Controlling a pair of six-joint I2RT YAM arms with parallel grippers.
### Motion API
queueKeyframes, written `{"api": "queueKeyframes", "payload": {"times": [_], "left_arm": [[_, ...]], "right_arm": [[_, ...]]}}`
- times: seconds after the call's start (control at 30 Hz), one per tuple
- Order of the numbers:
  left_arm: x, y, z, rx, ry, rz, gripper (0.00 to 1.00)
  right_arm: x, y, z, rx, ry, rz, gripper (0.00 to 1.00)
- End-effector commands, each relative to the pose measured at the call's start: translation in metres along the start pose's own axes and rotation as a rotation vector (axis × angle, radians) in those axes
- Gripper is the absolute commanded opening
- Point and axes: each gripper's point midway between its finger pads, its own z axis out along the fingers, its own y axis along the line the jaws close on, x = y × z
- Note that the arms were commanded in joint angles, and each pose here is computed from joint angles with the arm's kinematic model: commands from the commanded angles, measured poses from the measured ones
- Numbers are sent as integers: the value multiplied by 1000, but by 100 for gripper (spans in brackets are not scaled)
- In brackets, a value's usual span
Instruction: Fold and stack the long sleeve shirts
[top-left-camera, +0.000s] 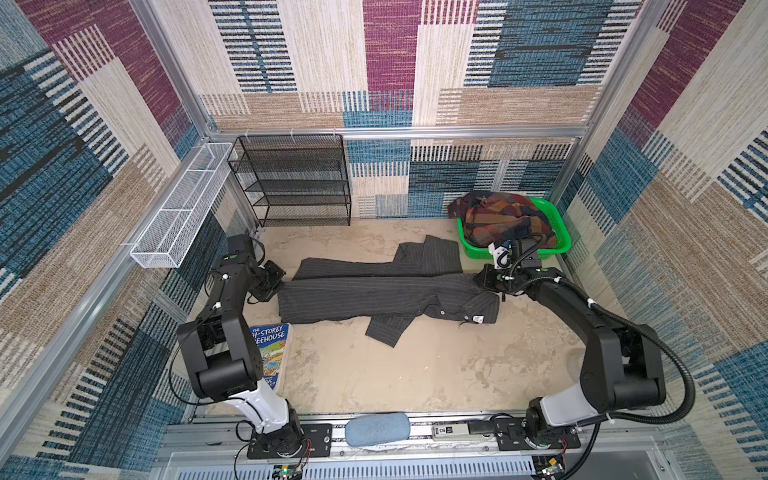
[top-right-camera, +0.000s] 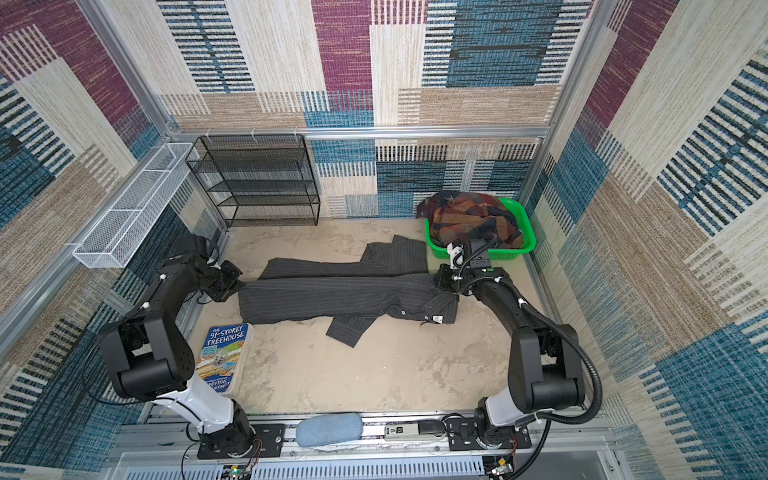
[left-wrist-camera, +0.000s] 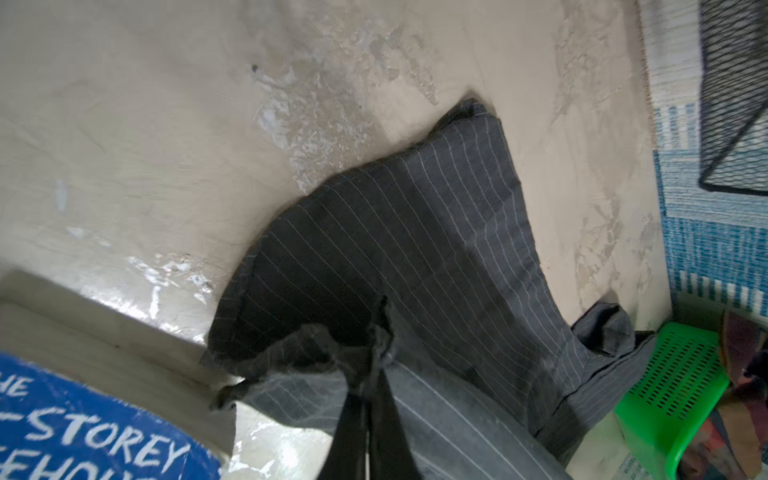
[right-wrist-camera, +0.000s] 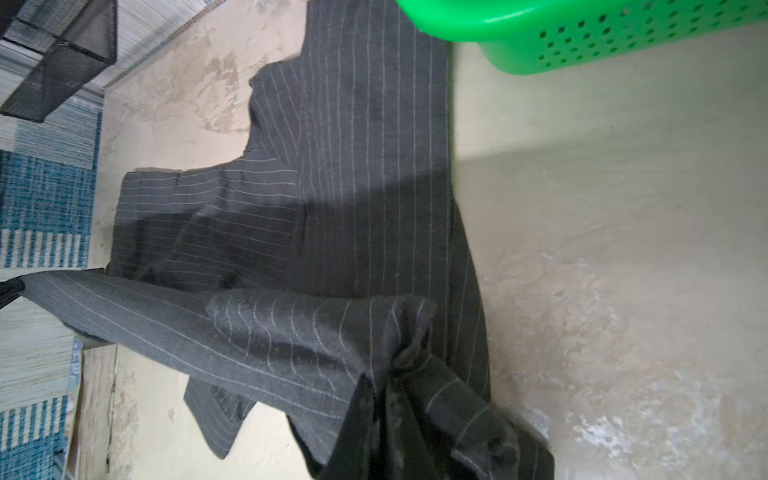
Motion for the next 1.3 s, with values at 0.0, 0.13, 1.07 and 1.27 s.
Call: {"api": "queueKeyframes", "payload": {"times": [0.0, 0.13, 1.07, 1.27], "left_arm": [[-5, -1, 11, -24, -8, 4, 10], [-6, -5, 5, -31, -30, 16, 38], [73, -2, -5, -222, -17, 227, 50], [52, -33, -13, -170, -50, 264, 50]], "right_arm": [[-15, -7, 5, 36, -50, -19, 24], [-21, -3, -7, 47, -81, -27, 44], [76, 6, -20, 190, -27, 149, 55], [19, 13, -26, 147, -99, 84, 57]]}}
